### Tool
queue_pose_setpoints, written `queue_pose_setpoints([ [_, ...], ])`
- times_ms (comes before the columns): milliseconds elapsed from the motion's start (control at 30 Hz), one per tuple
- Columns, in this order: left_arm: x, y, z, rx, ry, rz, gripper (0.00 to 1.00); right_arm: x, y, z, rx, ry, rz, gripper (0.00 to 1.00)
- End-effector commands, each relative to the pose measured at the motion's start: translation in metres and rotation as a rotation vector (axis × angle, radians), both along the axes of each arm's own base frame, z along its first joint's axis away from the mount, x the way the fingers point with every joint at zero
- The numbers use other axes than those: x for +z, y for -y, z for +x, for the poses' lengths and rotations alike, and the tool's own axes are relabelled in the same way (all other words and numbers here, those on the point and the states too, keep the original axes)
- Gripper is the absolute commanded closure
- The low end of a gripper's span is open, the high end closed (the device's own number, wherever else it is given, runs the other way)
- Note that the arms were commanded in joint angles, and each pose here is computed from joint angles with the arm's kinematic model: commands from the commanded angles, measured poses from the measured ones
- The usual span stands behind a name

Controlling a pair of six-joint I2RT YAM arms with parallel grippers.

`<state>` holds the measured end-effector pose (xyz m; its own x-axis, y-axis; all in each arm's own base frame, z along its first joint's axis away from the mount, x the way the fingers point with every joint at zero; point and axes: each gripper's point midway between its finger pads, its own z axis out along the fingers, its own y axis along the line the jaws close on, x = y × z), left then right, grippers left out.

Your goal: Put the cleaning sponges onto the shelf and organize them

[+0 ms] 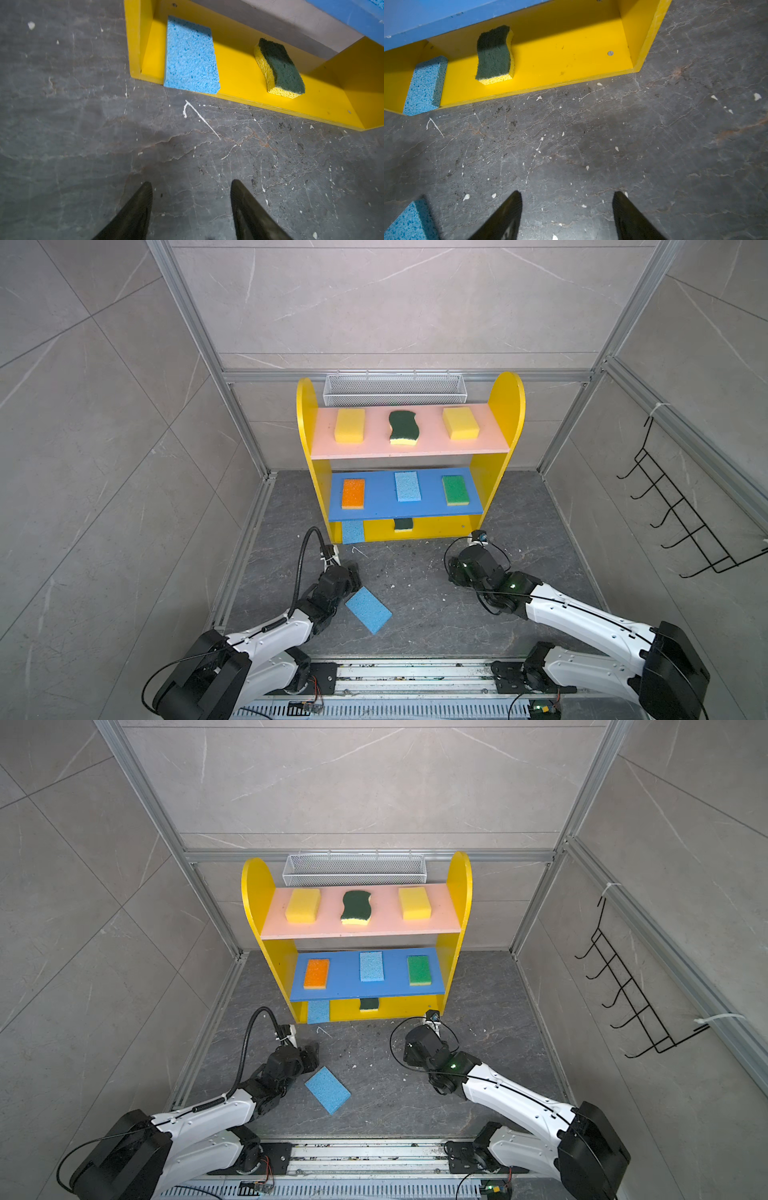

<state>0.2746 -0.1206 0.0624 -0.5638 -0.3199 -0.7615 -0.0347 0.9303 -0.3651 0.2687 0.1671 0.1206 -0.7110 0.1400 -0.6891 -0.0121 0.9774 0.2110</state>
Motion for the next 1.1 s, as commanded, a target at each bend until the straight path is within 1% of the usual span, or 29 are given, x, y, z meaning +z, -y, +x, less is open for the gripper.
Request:
queue_pose_setpoints([
  [0, 0.023, 0.01, 0.009, 0.003, 0.088, -0.118, 0.47, -0.005, 0.003, -0.006, 0.004, -0.022, -0.001, 0.29],
  [67, 0.021, 0.011, 0.009, -0.003, 0.078, -0.119, 0.5, -0.004, 0.003, -0.005, 0.004, -0.02, 0.0, 0.29],
  [167, 0.016, 0.014, 0.011, -0.01, 0.055, -0.121, 0.52, -0.004, 0.003, -0.006, 0.007, -0.021, 0.001, 0.29],
  [300, 0.003, 0.012, 0.016, 0.015, 0.008, -0.13, 0.56, -0.005, 0.002, -0.006, 0.008, -0.025, 0.002, 0.29],
  [400, -0.004, 0.009, 0.02, 0.038, -0.005, -0.148, 0.64, -0.006, 0.003, -0.006, 0.008, -0.027, -0.001, 0.29],
  [500, -0.009, 0.009, 0.024, 0.051, -0.012, -0.149, 0.7, -0.006, 0.003, -0.006, 0.009, -0.027, -0.003, 0.29],
  [667, -0.016, 0.01, 0.03, 0.065, -0.014, -0.157, 0.74, -0.007, 0.003, -0.006, 0.006, -0.024, -0.005, 0.29],
  [767, -0.021, 0.007, 0.034, 0.086, -0.01, -0.196, 0.77, -0.008, 0.002, -0.005, 0.009, -0.028, -0.005, 0.29],
  [867, -0.03, 0.007, 0.037, 0.081, -0.016, -0.247, 0.83, -0.009, 0.002, -0.006, 0.012, -0.03, -0.003, 0.29],
  [967, -0.04, 0.007, 0.04, 0.088, -0.028, -0.277, 0.84, -0.01, 0.002, -0.006, 0.018, -0.028, -0.009, 0.29],
  [1067, -0.042, 0.009, 0.046, 0.098, -0.013, -0.314, 0.84, -0.009, 0.002, -0.005, 0.021, -0.024, -0.015, 0.29],
])
